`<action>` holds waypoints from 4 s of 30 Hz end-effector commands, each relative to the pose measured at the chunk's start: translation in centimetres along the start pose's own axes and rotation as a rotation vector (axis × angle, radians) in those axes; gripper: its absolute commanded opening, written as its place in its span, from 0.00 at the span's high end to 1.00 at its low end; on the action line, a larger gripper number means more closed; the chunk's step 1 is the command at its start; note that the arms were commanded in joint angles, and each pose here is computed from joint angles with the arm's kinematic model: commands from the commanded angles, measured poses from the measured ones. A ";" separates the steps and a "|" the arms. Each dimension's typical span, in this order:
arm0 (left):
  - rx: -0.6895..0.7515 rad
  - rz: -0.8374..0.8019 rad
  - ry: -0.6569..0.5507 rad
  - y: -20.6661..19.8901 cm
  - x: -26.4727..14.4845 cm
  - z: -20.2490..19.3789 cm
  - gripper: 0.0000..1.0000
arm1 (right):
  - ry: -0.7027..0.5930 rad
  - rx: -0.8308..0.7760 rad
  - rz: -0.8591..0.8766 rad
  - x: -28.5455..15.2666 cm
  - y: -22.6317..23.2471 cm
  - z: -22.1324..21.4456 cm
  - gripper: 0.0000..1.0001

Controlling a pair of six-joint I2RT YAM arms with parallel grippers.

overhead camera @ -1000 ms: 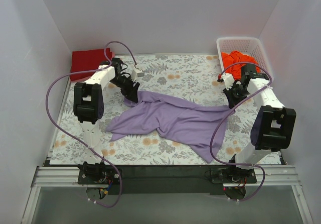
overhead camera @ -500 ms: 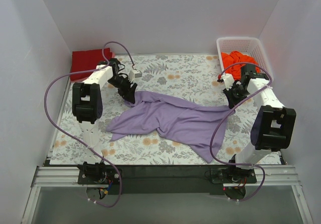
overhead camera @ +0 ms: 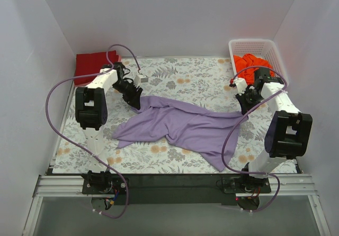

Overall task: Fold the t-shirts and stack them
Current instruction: Flatten the tshirt out

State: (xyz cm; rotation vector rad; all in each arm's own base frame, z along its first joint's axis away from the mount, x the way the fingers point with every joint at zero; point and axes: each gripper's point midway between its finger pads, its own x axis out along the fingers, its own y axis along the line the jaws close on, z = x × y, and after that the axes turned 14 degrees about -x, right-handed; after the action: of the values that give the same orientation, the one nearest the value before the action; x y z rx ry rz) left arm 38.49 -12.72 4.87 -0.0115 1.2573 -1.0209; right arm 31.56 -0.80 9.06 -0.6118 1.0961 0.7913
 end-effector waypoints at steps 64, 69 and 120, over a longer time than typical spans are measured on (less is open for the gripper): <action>-0.124 0.013 -0.090 -0.1 -2.7 0.9 0.49 | -0.232 -0.054 -0.151 -6.7 -4.4 9.0 0.99; -0.134 0.011 -0.106 0.2 -1.7 0.7 0.52 | -0.236 -0.055 -0.155 -6.8 -4.6 9.2 0.99; 0.358 1.419 -1.936 -36.7 -60.3 -3.1 1.00 | -1.305 -0.348 -1.716 -63.6 11.8 12.4 0.99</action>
State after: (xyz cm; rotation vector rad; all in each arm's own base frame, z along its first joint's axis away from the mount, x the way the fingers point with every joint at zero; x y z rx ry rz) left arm 13.45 3.41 70.02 0.0773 -0.8667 0.1603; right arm 12.24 1.51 71.37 -0.8008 -0.8755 -0.1466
